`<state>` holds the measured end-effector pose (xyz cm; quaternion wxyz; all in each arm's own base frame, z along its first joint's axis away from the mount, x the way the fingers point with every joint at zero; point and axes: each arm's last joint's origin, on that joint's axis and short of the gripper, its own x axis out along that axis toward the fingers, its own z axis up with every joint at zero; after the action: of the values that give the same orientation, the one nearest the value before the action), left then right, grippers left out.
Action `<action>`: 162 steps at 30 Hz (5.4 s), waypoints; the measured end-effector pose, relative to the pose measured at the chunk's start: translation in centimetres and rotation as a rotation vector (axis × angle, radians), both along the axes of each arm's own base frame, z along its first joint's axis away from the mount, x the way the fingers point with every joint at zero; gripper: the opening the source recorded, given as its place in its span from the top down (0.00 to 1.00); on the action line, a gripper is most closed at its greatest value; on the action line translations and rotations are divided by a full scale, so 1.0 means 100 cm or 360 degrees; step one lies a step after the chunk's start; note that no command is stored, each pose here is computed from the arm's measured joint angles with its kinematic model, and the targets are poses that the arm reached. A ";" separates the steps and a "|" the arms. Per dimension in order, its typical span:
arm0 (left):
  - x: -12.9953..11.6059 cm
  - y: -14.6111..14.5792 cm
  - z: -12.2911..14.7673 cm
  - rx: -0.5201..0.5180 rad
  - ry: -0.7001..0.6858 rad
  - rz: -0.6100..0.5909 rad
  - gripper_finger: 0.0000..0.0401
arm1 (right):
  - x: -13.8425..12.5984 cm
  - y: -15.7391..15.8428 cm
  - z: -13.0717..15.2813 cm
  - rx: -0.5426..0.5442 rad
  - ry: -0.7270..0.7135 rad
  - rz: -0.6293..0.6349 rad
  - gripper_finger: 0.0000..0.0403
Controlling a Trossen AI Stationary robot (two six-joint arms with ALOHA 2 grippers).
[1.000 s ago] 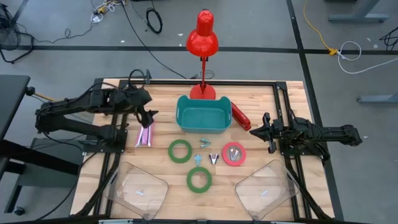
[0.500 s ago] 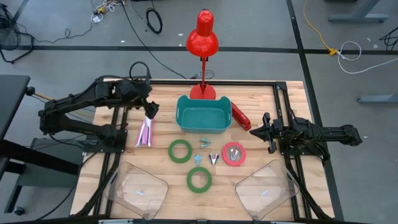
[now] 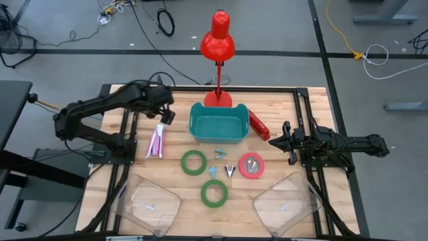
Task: Pick and place Stapler, Stapler remover, tape
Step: Put the pink stapler in the blue bin
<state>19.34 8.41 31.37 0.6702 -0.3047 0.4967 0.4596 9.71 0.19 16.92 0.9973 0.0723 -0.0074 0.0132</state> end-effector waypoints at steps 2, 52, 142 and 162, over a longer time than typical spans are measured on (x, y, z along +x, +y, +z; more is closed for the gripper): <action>0.004 0.002 -0.005 -0.0032 0.0015 0.0043 0.10 | 0.000 0.000 0.000 0.0000 -0.0001 0.0000 0.98; -0.010 0.023 -0.125 -0.0372 0.0088 0.0355 0.02 | 0.000 0.000 0.000 0.0000 -0.0001 0.0000 0.98; -0.031 0.024 -0.163 -0.0465 0.0135 0.0419 0.40 | 0.000 0.000 0.000 0.0000 -0.0001 0.0000 0.98; -0.001 0.047 -0.078 -0.0220 0.0110 0.0189 0.41 | 0.000 0.000 0.000 0.0000 -0.0001 0.0000 0.98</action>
<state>19.22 13.12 23.54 0.6017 -0.3630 0.5312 0.4733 9.71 0.19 16.93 0.9973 0.0723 -0.0078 0.0131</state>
